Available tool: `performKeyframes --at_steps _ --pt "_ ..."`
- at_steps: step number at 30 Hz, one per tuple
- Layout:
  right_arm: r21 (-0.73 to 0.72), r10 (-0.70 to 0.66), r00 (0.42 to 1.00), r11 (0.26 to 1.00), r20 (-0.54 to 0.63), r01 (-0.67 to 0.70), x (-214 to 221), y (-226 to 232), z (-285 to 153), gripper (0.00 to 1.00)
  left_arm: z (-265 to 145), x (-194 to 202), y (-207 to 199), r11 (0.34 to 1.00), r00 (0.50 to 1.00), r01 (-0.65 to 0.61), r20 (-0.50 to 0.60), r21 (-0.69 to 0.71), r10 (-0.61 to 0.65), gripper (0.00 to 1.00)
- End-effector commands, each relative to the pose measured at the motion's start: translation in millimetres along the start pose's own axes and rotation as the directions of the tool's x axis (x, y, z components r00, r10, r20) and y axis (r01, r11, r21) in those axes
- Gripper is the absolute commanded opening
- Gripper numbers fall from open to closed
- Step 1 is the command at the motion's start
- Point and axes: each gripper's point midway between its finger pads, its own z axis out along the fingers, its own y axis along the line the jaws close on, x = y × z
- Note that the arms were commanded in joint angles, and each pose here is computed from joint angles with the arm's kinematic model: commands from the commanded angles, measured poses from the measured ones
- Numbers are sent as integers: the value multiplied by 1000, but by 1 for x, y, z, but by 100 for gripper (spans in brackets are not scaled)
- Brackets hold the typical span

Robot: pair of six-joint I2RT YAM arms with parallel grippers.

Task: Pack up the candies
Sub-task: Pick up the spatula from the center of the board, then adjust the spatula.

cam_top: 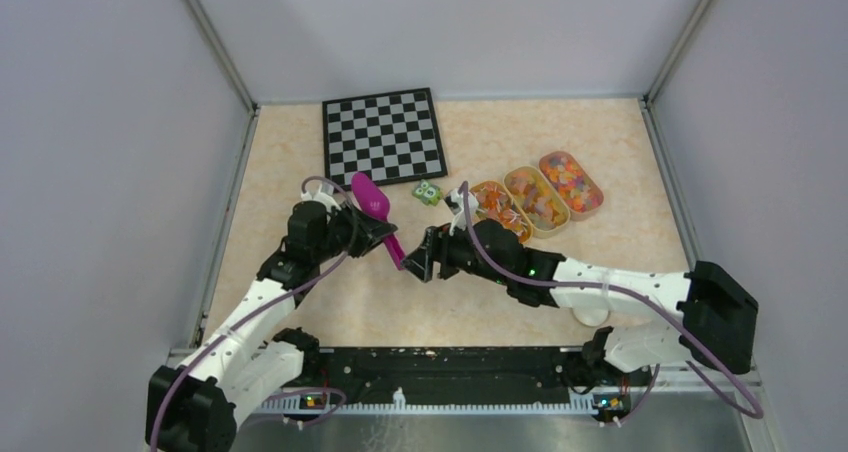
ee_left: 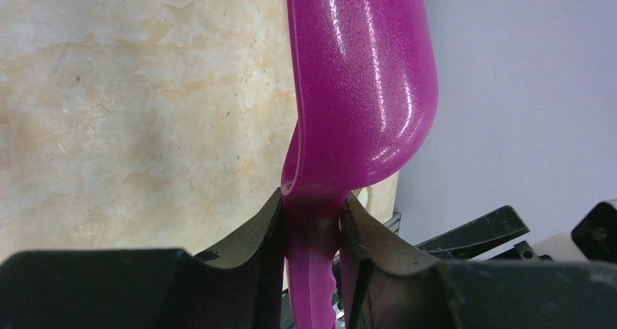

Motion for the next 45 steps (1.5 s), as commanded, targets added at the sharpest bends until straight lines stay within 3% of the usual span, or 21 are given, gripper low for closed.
performKeyframes --at_steps 1,6,13,18,20,21,25,27,29,34,39,45 --pt "-26 -42 993 999 106 45 -29 23 18 66 -1 1 -22 994 1000 -28 10 109 27 0" --pt "-30 -66 994 997 91 69 -23 28 32 64 1 9 -26 990 999 -27 -15 140 29 4" --pt "19 -77 994 997 73 76 -13 17 42 61 8 16 -17 996 999 13 -39 83 -9 0" --pt "32 -82 994 996 68 80 -9 13 51 45 12 21 -17 995 999 -10 -49 101 15 1" --pt "39 -81 995 996 62 79 -7 12 54 35 12 23 -21 992 998 1 -55 126 6 8" --pt "42 -79 995 996 60 76 -7 11 54 25 11 23 -24 990 998 -3 -61 140 12 15" --pt "-3 5 996 1000 90 -5 -18 21 43 2 5 24 -37 972 993 -91 -52 218 104 58" --pt "-55 60 991 997 120 -53 -30 30 31 0 -2 23 -46 952 985 -158 -24 260 170 73" --pt "-103 120 981 989 152 -105 -45 35 17 0 -10 20 -55 926 971 -232 22 299 237 82" --pt "-335 314 934 910 172 -244 -71 51 -23 0 -42 19 -92 811 928 -370 141 454 344 88" --pt "-517 422 894 804 149 -294 -84 62 -51 0 -66 18 -117 733 918 -397 213 552 336 90" --pt "-680 502 862 654 64 -330 -83 73 -67 0 -78 32 -129 658 940 -329 169 677 297 92"
